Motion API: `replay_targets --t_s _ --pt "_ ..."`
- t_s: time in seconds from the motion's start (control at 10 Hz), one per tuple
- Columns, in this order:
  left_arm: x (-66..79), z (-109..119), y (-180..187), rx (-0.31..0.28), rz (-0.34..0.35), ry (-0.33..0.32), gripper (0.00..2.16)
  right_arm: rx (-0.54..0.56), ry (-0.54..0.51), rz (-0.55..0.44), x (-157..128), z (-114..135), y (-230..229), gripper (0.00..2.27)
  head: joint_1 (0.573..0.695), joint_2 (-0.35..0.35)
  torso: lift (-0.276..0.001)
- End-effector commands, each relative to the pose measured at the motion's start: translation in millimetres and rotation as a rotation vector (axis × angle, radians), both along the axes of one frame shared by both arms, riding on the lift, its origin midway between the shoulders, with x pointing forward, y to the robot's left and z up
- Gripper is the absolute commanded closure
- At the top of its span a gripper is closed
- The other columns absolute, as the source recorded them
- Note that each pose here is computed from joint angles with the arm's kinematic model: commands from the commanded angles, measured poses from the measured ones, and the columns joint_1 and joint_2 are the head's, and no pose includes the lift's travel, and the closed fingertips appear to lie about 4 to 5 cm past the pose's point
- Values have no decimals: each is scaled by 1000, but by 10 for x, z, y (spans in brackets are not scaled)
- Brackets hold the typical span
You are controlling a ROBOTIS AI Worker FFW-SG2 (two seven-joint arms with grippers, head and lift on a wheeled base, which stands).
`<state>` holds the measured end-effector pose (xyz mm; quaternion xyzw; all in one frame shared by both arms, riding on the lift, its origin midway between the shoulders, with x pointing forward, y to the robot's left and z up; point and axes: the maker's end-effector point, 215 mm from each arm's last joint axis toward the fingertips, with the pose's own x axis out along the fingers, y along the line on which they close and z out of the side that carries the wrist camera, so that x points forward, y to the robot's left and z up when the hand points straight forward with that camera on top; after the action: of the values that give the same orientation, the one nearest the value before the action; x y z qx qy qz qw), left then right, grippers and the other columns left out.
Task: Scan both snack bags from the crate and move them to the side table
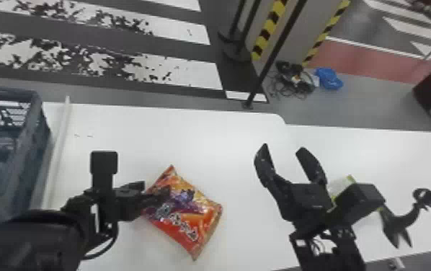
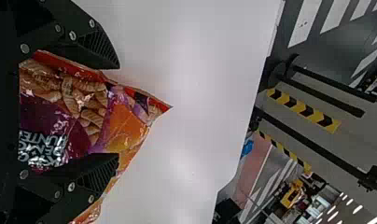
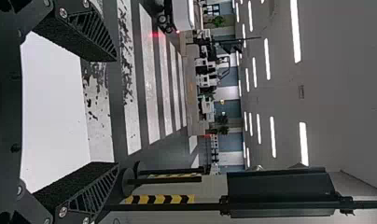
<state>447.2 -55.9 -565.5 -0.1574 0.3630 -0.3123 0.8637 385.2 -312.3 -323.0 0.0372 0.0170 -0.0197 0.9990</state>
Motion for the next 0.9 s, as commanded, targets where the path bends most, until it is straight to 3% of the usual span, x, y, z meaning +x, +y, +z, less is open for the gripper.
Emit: replay_targets --t_s 0.0,0.2,0.4,0.6,0.8 --pt "47 82 12 14 4 -42 66 -2 0 -3 -10 4 -14 140 695 -350 -29" --pt "211 403 102 43 52 -153 66 -1 3 -4 -17 -9 -23 140 695 -350 -29" --pt "278 801 204 20 107 -220 66 -2 5 -7 -7 -15 -40 140 695 -350 -29" --pt "382 1135 724 69 233 -299 66 -8 16 -4 0 -86 -41 140 695 -350 -29" --pt "313 1411 1451 118 342 -362 66 -32 54 1 -1 -254 -38 140 695 -350 -29"
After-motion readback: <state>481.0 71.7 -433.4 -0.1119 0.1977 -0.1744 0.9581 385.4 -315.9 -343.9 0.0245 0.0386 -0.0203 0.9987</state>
